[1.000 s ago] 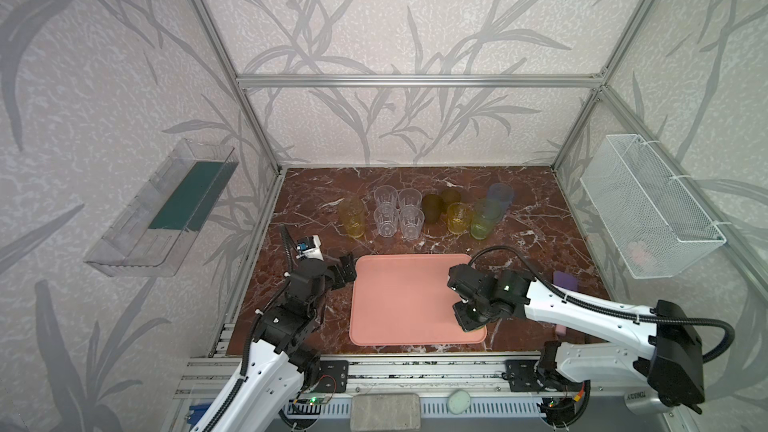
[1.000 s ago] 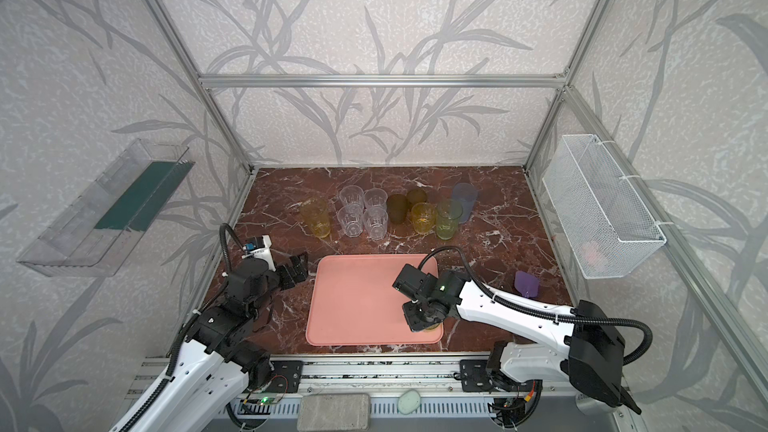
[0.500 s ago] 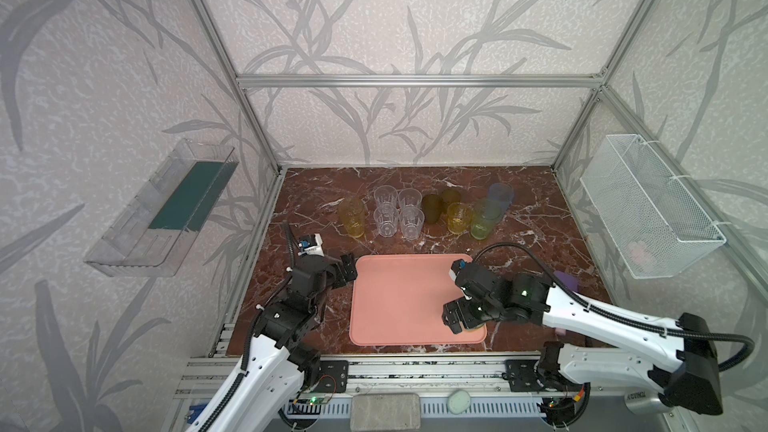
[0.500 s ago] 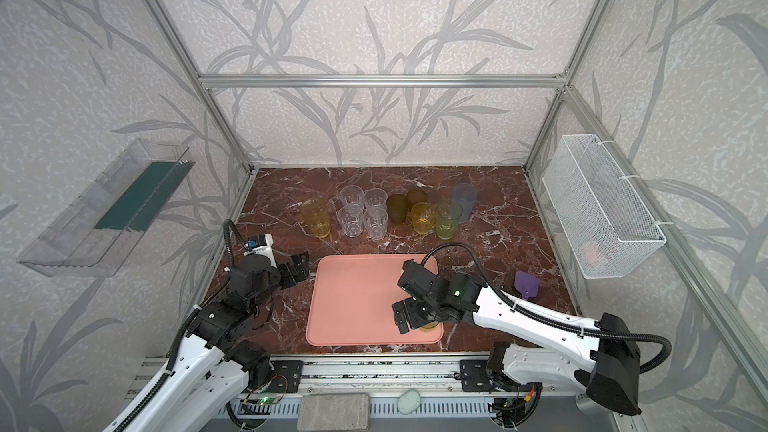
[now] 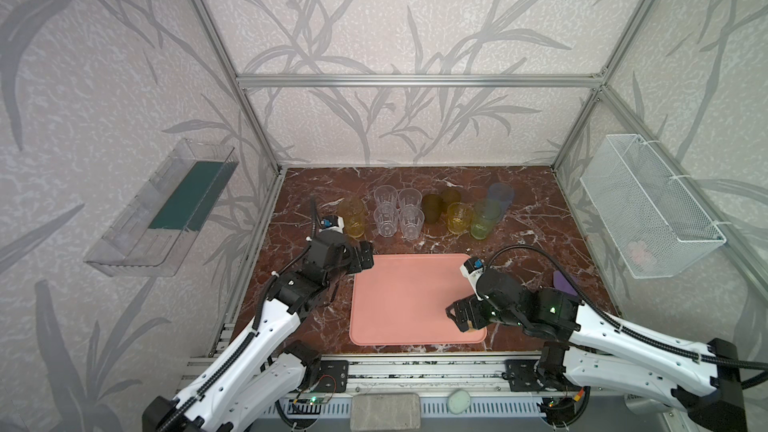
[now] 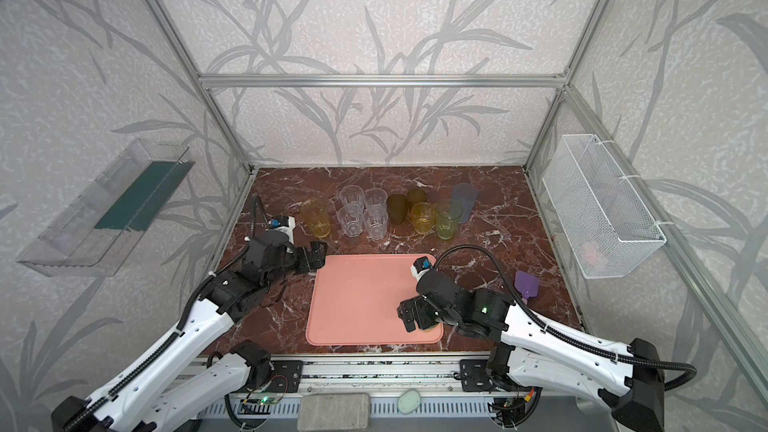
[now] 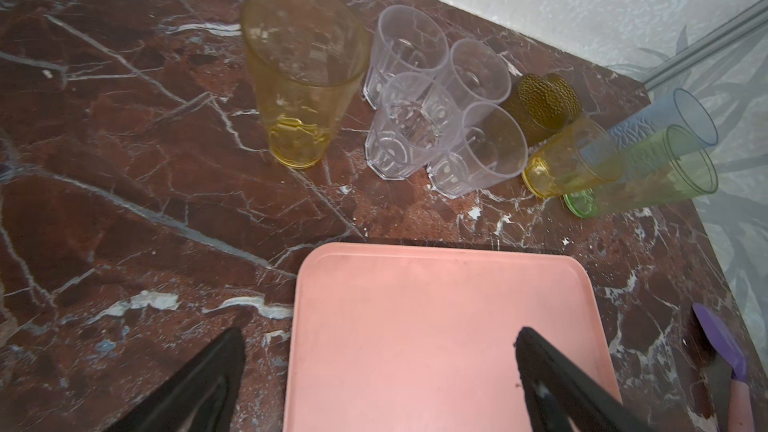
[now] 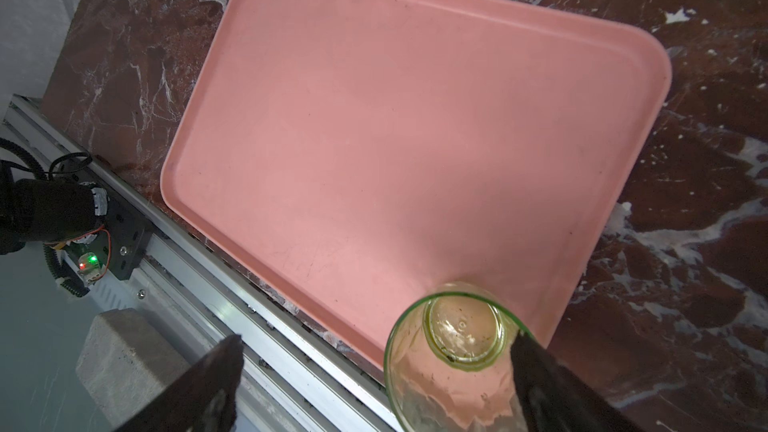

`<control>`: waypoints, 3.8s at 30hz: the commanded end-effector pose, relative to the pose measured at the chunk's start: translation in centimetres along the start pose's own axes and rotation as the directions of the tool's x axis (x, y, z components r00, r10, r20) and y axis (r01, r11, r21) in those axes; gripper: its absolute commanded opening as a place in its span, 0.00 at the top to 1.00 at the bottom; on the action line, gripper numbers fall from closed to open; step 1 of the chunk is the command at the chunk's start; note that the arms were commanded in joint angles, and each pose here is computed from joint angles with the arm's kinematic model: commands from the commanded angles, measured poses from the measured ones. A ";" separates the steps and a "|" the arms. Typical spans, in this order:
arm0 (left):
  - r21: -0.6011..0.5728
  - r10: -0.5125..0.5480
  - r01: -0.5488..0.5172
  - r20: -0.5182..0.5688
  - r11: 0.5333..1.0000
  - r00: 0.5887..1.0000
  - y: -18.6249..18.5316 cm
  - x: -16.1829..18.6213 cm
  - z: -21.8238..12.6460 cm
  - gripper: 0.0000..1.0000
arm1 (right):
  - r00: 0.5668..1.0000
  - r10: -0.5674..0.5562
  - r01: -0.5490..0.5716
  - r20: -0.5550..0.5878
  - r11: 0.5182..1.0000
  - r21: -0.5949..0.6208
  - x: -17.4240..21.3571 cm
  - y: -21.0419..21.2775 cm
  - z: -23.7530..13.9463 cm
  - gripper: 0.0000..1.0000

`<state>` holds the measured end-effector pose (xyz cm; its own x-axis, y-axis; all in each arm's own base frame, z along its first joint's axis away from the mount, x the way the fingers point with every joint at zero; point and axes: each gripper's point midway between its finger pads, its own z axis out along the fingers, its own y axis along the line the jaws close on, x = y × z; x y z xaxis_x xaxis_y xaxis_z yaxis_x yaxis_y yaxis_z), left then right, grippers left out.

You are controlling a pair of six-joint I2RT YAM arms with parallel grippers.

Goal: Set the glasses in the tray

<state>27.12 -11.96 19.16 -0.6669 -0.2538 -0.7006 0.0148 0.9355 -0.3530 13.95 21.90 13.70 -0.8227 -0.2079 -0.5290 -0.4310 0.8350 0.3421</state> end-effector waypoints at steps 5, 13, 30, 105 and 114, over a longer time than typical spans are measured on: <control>-0.031 0.155 -0.158 -0.070 0.987 0.985 -3.7 -0.9 1.3 0.01 | 0.997 0.008 -0.006 0.079 1.000 -0.028 -1.1 0.0 -0.5 0.01; -0.043 0.257 -0.266 -0.150 0.963 0.955 -7.0 -1.8 5.2 0.01 | 0.994 -0.024 0.023 0.108 1.000 0.004 -1.6 -0.6 -0.8 0.01; 0.072 0.312 -0.303 -0.235 0.950 0.921 -13.1 -1.3 11.6 0.01 | 0.981 0.074 -0.074 0.182 0.997 -0.006 -1.4 -3.1 -2.3 0.01; -0.072 0.409 -0.476 -0.412 0.876 0.814 -13.8 1.1 22.0 0.81 | 0.962 0.122 -0.159 0.245 0.977 0.139 0.1 -7.5 -3.9 0.01; -0.101 0.412 -0.495 -0.426 0.863 0.805 -13.0 1.2 21.9 0.84 | 0.962 0.118 -0.158 0.247 0.976 0.149 0.0 -7.6 -4.2 0.01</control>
<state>42.49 -30.45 9.83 -0.8417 0.2652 -0.4704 0.2714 0.9608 0.0560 15.48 13.92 13.87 -0.7614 0.0212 -0.6479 -0.2434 0.9170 0.3160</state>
